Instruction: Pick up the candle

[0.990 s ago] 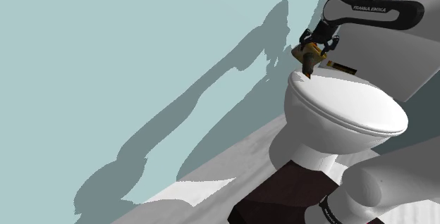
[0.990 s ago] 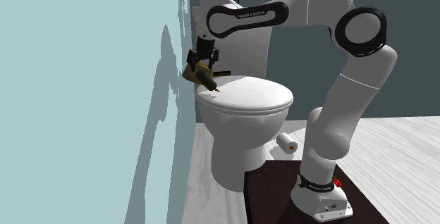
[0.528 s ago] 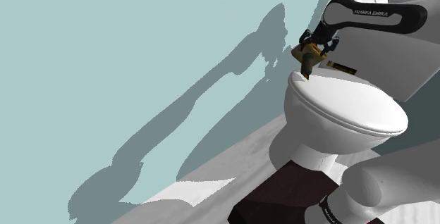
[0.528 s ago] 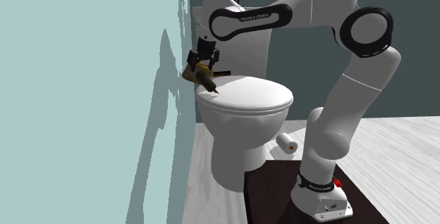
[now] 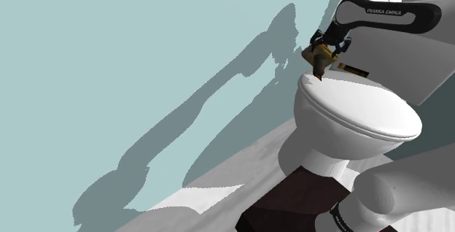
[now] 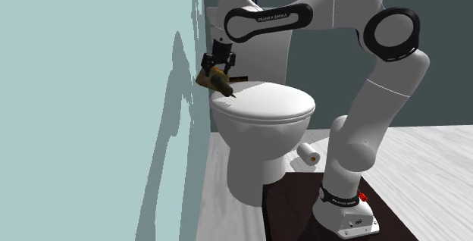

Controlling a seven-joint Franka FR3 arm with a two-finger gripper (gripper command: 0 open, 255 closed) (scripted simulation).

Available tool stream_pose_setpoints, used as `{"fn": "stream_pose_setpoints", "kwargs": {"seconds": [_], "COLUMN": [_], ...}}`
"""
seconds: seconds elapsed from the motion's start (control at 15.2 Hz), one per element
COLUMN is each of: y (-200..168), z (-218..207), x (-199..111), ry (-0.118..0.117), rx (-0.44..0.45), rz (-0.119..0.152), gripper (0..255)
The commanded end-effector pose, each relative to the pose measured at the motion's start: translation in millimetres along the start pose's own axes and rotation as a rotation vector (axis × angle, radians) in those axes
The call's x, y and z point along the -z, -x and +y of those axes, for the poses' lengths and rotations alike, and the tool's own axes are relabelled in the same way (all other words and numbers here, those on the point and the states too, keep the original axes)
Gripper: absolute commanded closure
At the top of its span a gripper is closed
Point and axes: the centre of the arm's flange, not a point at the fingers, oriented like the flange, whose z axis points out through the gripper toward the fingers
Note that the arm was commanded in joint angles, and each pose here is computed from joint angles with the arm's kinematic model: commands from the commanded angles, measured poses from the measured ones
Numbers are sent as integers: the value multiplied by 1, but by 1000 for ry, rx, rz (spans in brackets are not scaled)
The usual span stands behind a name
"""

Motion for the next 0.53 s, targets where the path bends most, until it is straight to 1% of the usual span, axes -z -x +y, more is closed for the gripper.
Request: {"fn": "stream_pose_setpoints", "kwargs": {"seconds": [0.0,0.07,0.13,0.2,0.26,0.46], "y": [1,-1,-3,-3,-17,-10], "z": [-3,-3,0,0,1,1], "x": [-23,-18,0,0,5,-10], "ry": [28,28,4,4,4,4], "rx": [7,7,5,5,7,6], "rz": [-61,-61,-13,-13,-142,-142], "gripper": [255,255,0,0,0,0]}}
